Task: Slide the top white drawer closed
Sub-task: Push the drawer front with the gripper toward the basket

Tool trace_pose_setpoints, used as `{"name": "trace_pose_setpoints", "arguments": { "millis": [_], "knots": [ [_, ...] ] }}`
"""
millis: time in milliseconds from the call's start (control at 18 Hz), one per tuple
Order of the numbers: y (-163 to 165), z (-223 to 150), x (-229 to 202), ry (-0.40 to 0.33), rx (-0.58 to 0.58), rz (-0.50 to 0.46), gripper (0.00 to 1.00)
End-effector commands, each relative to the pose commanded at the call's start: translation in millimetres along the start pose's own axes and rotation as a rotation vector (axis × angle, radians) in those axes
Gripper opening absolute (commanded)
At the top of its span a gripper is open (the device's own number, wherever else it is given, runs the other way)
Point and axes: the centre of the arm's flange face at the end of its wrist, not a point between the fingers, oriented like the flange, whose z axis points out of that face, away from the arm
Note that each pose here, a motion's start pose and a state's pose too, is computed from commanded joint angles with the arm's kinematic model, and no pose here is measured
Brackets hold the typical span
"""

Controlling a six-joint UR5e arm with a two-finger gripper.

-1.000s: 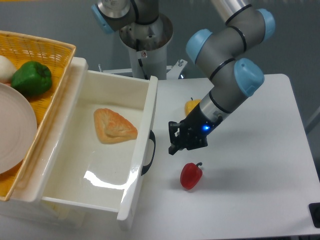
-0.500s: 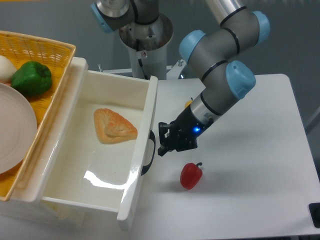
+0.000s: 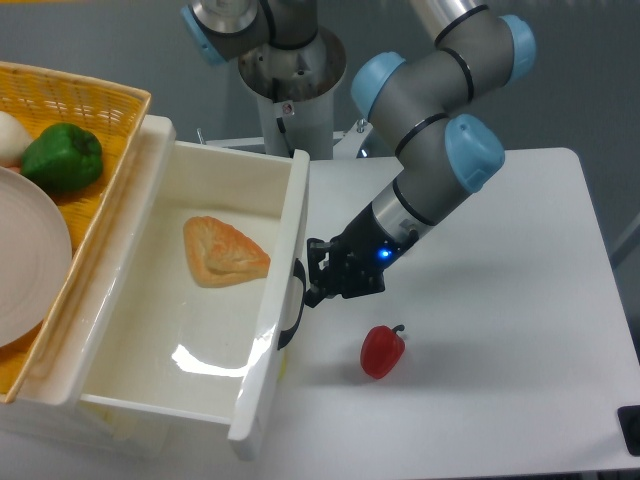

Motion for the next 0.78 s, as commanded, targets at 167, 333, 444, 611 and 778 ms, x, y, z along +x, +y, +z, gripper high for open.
{"name": "trace_pose_setpoints", "arguments": {
  "millis": [167,333,444,611,778],
  "knots": [
    [-1.0,3.1,4.9,0.002,-0.005,-0.003,0.02],
    [-1.8,3.0,10.6,0.001,-0.005,-0.002,0.02],
    [-2.9,7.4,15.5,0.004,-0.011,-0.003,0.02],
    [-3.2,5.3,25.1,0.002,-0.009,0.004,0.02],
    [-4.2,10.8,36.2,0.006,-0.018,0.001,0.03]
  ]
}}
